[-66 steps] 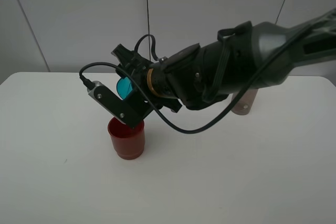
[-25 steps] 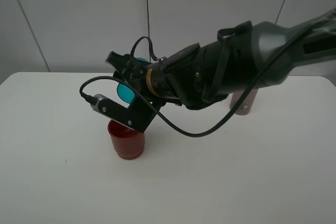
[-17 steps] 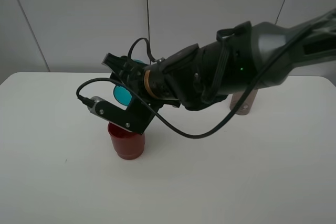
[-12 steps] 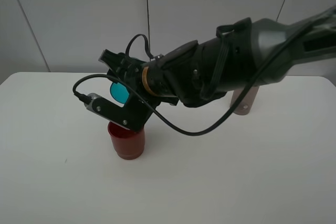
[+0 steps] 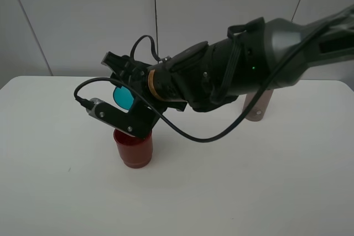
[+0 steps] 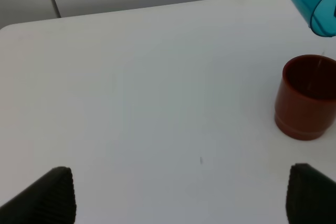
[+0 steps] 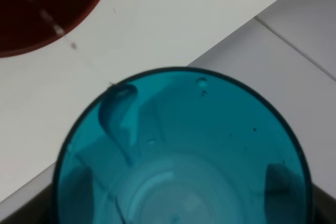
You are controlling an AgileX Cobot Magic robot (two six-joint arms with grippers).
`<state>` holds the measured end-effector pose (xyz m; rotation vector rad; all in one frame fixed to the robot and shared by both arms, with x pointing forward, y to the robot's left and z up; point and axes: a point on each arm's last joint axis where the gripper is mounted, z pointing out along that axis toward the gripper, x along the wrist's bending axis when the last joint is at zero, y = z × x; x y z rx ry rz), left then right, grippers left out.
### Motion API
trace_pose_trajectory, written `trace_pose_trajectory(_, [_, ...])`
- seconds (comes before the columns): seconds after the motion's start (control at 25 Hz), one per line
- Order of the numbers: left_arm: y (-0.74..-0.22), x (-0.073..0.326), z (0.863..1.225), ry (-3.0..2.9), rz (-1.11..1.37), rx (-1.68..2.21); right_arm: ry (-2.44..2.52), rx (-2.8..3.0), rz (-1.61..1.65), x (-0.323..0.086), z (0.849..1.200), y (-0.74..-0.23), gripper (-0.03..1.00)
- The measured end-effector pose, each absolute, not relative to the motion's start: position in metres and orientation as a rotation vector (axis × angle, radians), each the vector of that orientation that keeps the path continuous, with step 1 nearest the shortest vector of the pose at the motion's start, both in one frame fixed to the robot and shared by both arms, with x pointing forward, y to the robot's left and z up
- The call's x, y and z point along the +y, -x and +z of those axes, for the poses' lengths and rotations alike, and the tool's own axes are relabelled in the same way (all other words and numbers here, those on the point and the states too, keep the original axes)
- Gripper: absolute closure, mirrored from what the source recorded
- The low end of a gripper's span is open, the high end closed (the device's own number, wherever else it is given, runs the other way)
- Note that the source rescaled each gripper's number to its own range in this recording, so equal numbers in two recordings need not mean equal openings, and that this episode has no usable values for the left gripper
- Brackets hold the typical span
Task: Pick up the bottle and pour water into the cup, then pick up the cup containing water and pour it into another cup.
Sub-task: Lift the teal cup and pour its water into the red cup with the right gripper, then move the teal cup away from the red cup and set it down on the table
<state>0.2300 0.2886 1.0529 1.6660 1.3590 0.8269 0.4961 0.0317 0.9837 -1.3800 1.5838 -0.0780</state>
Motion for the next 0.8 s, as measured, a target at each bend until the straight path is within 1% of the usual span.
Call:
trace_pose_trajectory(0.52, [-0.23, 0.2886, 1.0529, -1.666, 0.827, 1.359, 1.132, 1.774, 0.113, 0.0322, 0.9835, -0.4956, 0.87])
trace_pose_trajectory(0.8, [-0.23, 0.2886, 1.0529, -1.666, 0.827, 1.359, 0.846, 1.936, 0.288, 0.0316, 0.9837, -0.4961, 0.87])
